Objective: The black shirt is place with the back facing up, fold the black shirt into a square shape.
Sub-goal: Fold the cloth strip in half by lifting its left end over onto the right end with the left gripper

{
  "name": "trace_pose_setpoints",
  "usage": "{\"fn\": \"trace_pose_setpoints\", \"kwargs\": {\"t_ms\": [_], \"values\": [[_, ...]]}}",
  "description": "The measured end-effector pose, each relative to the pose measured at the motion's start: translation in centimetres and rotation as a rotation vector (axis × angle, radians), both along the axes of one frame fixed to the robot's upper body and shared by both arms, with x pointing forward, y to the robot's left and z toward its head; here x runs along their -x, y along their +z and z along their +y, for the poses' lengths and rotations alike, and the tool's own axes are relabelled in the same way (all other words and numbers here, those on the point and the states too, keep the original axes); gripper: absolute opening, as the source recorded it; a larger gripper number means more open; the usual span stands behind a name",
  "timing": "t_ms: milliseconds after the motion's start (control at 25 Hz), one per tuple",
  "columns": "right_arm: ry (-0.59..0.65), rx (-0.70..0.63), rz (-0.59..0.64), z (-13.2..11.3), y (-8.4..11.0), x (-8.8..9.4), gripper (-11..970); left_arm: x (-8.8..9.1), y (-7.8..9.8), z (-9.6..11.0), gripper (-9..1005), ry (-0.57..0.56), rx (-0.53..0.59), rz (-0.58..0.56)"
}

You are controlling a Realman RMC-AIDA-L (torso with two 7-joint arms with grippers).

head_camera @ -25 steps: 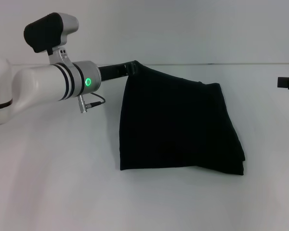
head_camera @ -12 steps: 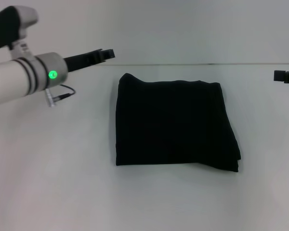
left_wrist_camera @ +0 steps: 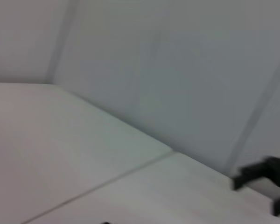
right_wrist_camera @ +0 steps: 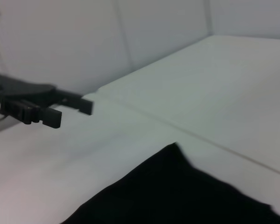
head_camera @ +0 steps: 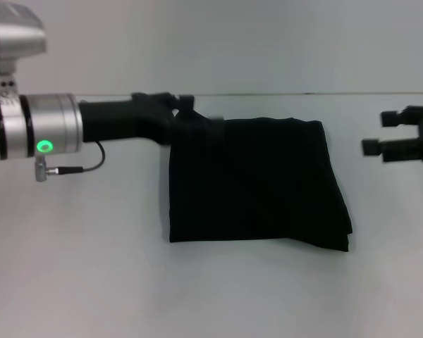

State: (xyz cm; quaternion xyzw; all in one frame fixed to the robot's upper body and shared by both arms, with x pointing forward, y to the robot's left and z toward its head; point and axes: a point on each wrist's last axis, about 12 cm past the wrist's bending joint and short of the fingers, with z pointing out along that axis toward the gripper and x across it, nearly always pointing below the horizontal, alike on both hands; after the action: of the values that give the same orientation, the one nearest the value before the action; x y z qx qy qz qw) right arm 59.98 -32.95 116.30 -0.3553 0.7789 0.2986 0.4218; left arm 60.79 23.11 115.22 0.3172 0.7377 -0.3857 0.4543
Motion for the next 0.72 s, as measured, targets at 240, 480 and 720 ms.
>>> {"fn": "trace_pose_setpoints", "kwargs": {"t_ms": [240, 480, 720], "values": [[0.089, 0.141, 0.0, 3.3, -0.6, -0.5, 894, -0.2, -0.6, -2.1, 910, -0.144, -0.2, -0.089], [0.076, 0.207, 0.029, 4.3, -1.0, -0.9, 894, -0.2, -1.2, -3.1, 950, -0.187, -0.284, -0.085], [0.072, 0.205, 0.034, 4.4, -1.0, -0.9, 894, 0.0, -1.4, -3.4, 949, -0.203, -0.31, -0.079]]}}
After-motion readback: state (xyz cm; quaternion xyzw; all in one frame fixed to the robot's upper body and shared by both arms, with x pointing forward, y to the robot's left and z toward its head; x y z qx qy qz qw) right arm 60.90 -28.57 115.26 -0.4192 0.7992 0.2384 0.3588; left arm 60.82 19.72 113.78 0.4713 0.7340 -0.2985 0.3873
